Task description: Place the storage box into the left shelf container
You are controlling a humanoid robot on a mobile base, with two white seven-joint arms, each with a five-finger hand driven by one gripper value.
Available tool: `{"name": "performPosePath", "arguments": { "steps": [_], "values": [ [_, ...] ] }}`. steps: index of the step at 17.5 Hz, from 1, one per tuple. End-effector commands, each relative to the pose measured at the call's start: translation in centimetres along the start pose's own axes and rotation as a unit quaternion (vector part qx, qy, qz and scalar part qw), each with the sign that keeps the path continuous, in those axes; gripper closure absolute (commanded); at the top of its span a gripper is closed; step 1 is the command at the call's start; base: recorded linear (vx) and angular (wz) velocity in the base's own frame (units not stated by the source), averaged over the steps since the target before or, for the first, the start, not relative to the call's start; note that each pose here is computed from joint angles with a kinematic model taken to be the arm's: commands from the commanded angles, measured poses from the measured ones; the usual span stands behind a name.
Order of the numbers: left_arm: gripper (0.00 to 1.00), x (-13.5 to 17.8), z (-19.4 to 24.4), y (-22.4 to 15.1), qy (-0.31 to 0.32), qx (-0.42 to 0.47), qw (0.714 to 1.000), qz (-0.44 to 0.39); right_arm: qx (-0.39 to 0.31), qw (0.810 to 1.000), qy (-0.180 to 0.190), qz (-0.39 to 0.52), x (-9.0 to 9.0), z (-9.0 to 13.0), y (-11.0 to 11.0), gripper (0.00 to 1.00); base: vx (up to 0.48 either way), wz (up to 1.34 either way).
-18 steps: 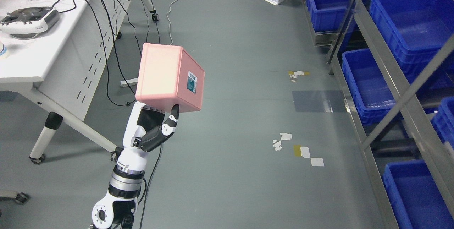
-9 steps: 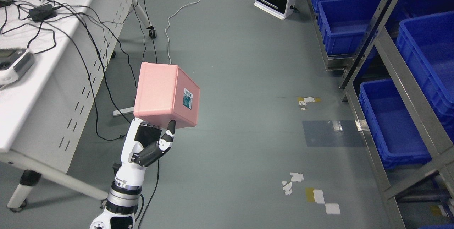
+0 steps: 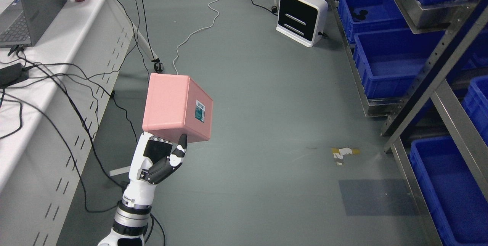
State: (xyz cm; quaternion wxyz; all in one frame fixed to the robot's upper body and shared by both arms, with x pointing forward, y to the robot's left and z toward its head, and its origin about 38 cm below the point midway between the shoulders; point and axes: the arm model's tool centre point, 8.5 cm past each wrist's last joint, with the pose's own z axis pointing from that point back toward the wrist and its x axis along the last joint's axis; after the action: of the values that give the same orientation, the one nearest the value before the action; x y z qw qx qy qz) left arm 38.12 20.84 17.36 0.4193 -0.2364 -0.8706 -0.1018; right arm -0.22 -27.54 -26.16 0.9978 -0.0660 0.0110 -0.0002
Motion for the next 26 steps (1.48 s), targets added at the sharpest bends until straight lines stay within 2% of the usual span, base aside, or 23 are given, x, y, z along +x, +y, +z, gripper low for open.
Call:
{"name": "performPosePath", "arguments": {
  "steps": [1, 12, 16, 26],
  "values": [
    [0.97, -0.4, 0.8, -0.3, 0.011, -0.008, 1.000, 0.001, -0.009, 1.000, -0.010, -0.003, 0.7, 0.0, -1.1, 0.00, 0.583, 0.04],
    [0.97, -1.8, 3.2, -2.1, 0.040, -0.031, 0.999, 0.021, -0.009, 1.000, -0.009, -0.003, 0.6, -0.1, -1.1, 0.00, 0.578, -0.11],
    [0.97, -2.6, 3.8, -2.6, 0.052, -0.039, 0.997, 0.029, -0.009, 1.000, -0.009, -0.003, 0.6, -0.1, -1.1, 0.00, 0.432, -0.80],
    [0.97, -3.5, 6.7, -4.9, 0.070, -0.075, 0.994, 0.046, -0.009, 1.000, -0.009, -0.003, 0.6, -0.1, -1.1, 0.00, 0.235, -1.15]
  ]
}}
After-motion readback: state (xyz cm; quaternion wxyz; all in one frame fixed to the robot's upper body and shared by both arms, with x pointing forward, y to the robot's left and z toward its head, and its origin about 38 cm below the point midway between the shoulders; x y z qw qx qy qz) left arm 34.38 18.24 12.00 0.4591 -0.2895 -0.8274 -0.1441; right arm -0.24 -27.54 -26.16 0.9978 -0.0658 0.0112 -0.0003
